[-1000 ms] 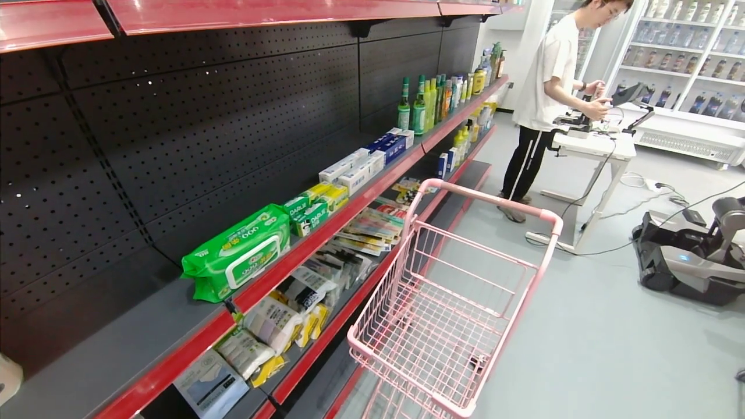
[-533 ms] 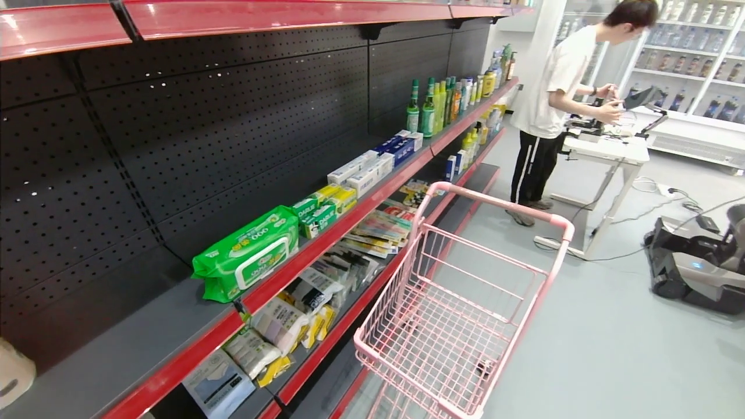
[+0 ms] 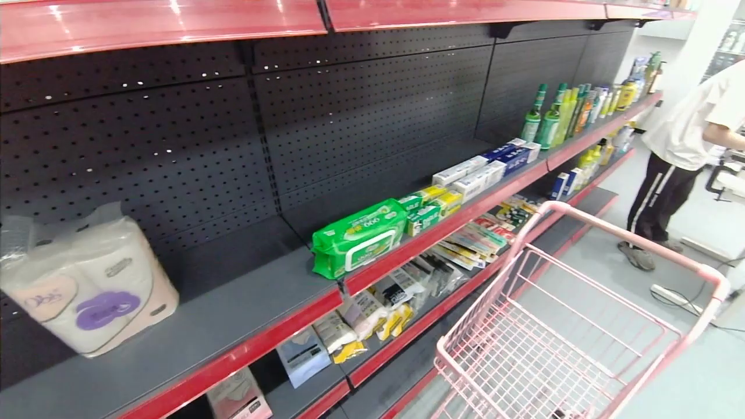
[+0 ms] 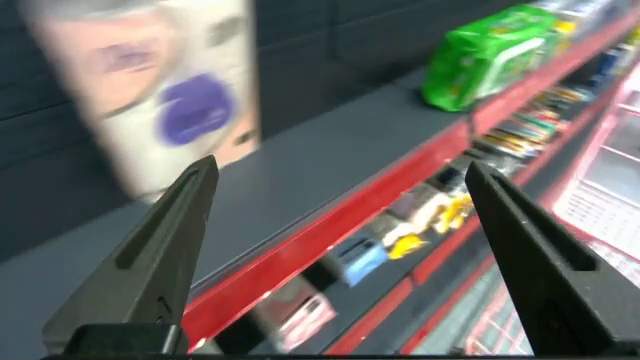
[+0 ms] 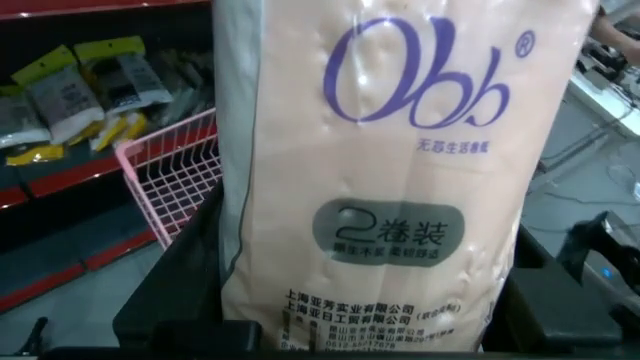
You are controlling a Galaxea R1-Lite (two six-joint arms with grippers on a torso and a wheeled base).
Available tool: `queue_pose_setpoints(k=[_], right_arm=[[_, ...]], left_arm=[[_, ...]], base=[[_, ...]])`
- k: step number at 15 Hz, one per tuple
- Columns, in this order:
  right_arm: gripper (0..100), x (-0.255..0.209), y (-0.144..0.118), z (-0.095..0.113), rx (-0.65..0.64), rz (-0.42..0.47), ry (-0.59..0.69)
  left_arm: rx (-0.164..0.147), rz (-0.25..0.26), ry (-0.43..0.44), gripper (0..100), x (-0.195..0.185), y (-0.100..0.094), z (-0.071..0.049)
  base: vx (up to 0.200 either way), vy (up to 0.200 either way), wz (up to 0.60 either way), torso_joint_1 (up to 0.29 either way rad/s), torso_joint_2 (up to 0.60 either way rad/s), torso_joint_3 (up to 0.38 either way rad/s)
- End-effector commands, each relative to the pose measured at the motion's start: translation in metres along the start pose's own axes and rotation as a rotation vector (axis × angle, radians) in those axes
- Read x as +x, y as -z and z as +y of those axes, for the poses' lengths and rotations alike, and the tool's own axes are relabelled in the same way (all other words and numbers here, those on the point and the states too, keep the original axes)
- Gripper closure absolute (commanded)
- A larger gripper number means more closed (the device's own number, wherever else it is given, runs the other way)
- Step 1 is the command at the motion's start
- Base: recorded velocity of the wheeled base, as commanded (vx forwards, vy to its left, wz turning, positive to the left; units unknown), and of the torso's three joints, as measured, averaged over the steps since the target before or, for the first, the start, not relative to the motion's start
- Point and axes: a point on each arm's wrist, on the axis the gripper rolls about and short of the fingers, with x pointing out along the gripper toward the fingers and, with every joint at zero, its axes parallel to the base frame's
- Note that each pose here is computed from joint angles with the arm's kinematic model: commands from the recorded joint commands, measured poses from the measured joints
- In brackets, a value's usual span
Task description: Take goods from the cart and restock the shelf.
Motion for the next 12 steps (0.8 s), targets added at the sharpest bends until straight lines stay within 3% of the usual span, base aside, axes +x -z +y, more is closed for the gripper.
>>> queue_pose_setpoints(k=[1,12], right_arm=[[100,0.0018,-0.0001,0.0003,-0.002,0.01,-0.004],[100,0.0085,-0.0052,0.0002,-0.006,0.022,-0.008]], left_arm=[[0.0,0.0,0.0,0,0.0,-0.0003,0.0],[-0.002,0.0,0.0,0,0.0,-0.0003,0.0]], base=[[0.0,0.0,0.6,0.002,-0.01,0.002],[0.0,0.0,0.6,0.003,0.0,0.003]])
